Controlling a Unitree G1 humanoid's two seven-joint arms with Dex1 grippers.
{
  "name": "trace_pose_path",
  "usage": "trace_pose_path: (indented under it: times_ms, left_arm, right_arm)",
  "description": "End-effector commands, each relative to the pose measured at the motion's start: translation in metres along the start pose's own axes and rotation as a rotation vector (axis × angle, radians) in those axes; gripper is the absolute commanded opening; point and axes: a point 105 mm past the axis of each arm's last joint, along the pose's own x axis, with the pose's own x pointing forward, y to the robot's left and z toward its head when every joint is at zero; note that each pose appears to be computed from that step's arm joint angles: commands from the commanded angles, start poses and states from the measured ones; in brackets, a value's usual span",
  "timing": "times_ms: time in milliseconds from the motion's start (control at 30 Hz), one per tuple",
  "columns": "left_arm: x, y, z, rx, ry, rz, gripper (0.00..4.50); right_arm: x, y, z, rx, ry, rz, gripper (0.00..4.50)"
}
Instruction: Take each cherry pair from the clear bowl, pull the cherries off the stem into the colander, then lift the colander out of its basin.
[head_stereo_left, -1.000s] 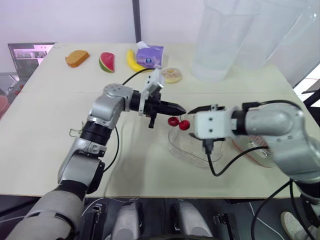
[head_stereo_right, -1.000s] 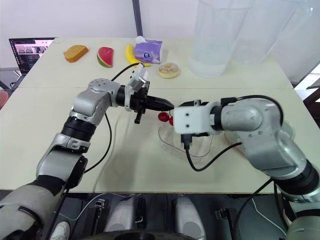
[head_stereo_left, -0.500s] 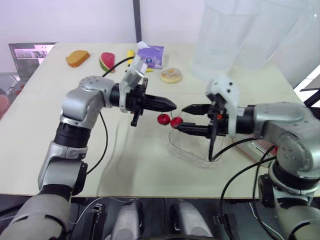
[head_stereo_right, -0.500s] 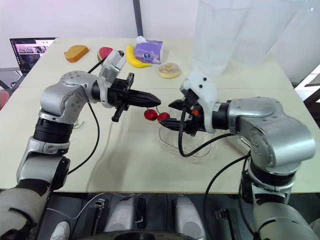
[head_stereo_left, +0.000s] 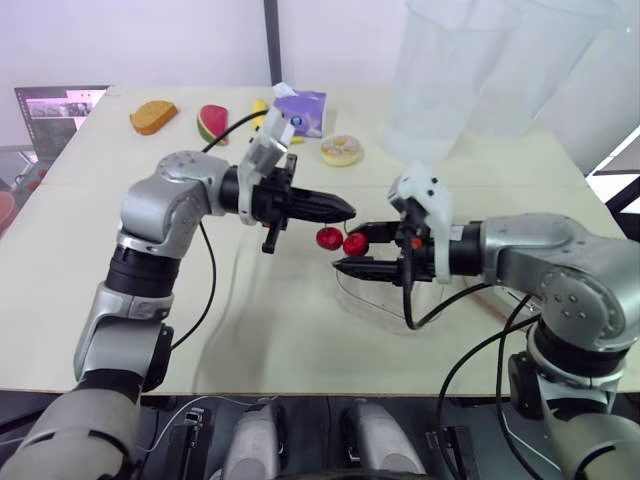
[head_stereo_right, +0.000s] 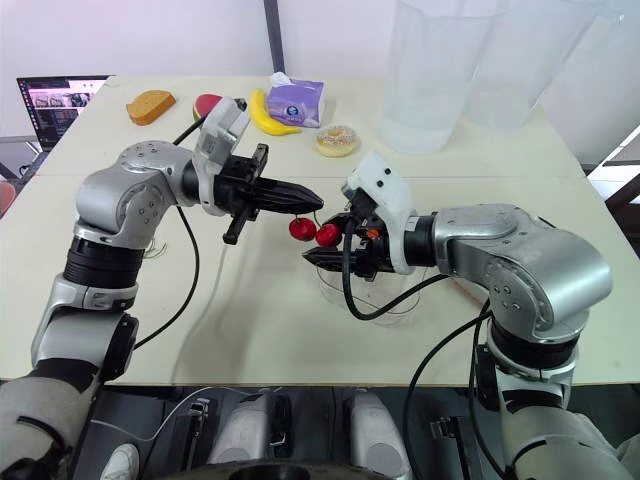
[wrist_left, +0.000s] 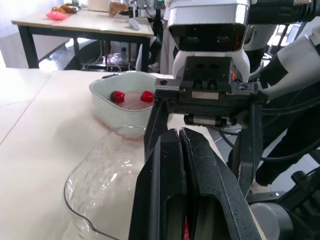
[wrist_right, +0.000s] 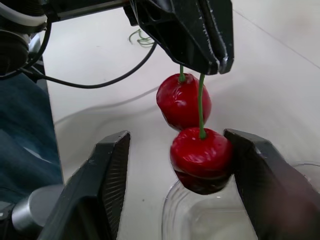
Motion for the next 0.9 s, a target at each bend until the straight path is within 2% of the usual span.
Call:
trace_pose_path:
  times_ms: [33,100,167,600,900]
  left_arm:
    - [-0.001,-0.003,0.01,0.05,-0.006,-0.002,0.0]
    - [-0.001,-0.003,0.01,0.051,-0.005,-0.001,0.0]
    - [0.0,-0.003,0.009,0.052,-0.004,0.001,0.0]
    - [-0.016,0.008,0.025,0.028,-0.078,0.109,0.0]
    - [-0.024,0.011,0.024,0.002,-0.096,0.17,0.0]
  right_arm:
    - [-0.003,0.001,0.006,-0.009,-0.026,-0.001,1.38]
    - [-0.003,0.001,0.007,-0.007,-0.028,-0.004,0.46]
    - [-0.004,0.001,0.007,-0.007,-0.028,-0.006,0.1]
    - [-0.017,-0.009,-0.017,0.052,0.015,-0.109,0.1]
    - [-0.028,-0.012,-0.031,0.083,0.038,-0.158,0.1]
